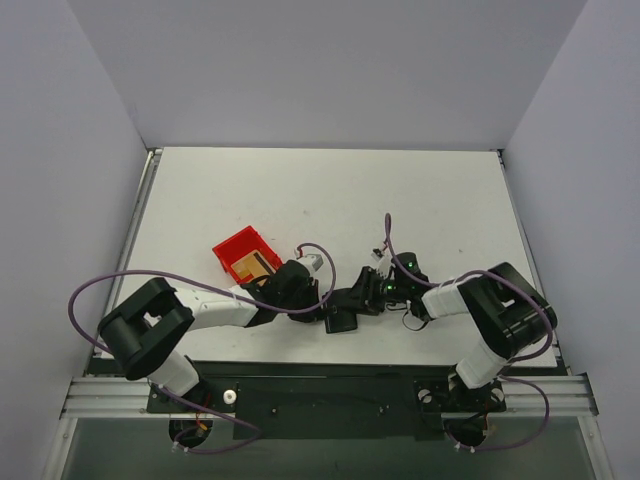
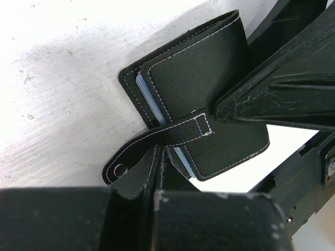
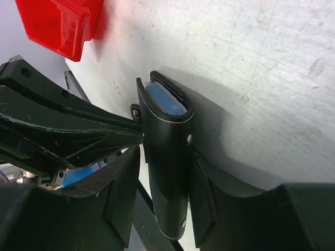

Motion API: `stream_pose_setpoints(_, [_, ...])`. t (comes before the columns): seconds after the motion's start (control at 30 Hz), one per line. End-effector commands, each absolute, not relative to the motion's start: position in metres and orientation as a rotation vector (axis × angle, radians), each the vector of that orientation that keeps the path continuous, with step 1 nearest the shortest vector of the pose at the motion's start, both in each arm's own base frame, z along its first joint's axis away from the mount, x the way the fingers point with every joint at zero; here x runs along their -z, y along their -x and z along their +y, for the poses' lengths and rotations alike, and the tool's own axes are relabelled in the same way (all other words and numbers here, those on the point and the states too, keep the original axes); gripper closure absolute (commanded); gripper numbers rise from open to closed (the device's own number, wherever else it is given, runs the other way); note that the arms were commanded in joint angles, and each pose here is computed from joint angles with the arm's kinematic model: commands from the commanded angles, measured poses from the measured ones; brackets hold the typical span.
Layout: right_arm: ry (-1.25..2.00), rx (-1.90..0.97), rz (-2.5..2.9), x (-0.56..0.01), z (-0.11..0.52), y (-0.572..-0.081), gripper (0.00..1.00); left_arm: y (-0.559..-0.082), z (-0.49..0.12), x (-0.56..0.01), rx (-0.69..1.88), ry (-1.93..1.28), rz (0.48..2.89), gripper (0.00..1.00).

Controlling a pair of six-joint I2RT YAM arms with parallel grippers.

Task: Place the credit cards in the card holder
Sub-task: Turn over the card slot in the card holder.

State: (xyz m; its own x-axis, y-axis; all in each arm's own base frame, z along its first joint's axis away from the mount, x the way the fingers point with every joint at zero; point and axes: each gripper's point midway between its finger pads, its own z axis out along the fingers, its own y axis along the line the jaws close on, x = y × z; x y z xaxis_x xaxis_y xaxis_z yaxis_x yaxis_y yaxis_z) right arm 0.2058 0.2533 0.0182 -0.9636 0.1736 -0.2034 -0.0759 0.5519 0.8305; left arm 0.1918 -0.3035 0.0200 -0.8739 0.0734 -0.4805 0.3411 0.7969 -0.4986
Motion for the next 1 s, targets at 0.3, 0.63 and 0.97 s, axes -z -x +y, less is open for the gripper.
stream_pose_setpoints(0.3, [0.022, -1.424, 2.448, -0.044, 0.261, -0.201, 0.85, -0.192, -0.305, -0.014, 0.825, -0.299, 2.548, 1.00])
stream_pose_setpoints(0.63, [0.235, -0.616, 2.671, -0.092, 0.185, -0.218, 1.00, -0.211, -0.292, -0.067, 0.822, -0.267, 2.431, 1.00])
stream_pose_setpoints(0.97, [0.410, 0.199, 2.808, -0.114, 0.128, -0.212, 1.00, -0.223, -0.260, -0.081, 0.776, -0.197, 2.405, 1.00])
